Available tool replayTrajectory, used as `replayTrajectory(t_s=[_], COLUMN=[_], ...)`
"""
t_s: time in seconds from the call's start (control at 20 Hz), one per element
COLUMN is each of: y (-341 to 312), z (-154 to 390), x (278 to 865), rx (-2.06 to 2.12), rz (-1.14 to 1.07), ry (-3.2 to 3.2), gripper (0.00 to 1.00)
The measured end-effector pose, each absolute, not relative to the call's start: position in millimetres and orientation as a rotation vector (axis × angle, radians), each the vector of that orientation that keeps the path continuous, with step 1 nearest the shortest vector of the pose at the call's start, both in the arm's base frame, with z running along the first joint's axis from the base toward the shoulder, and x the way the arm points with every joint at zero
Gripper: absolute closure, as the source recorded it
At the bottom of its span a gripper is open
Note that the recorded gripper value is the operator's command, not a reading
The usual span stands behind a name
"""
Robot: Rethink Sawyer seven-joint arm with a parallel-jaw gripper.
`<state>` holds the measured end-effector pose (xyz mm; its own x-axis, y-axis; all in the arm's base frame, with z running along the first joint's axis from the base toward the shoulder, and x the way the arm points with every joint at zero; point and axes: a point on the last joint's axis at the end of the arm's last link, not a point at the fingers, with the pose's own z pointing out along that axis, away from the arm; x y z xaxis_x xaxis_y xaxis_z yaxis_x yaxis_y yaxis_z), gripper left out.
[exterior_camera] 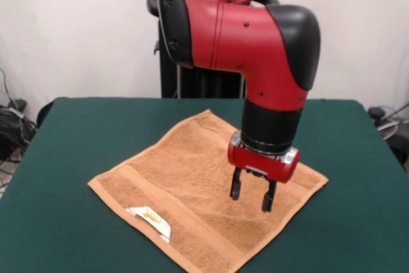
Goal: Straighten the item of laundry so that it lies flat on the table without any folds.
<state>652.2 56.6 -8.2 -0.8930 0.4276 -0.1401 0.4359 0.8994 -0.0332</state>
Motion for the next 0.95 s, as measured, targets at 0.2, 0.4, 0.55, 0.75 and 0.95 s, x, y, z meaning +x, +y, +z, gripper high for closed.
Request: replayTrajectory(t_s=[0.2,0.4,0.55,0.75,0.95], y=[59,64,66,60,48], z=[11,39,62,87,118], x=[658,670,671,661,645], rx=[0.672,0.667,0.654,0.607,0.541], rz=[-0.089,-0.055,-0.030,-0.022,-0.034], ry=[2.938,2.909,2.892,2.885,2.878], gripper=[0.00,0.00,0.00,0.00,0.00])
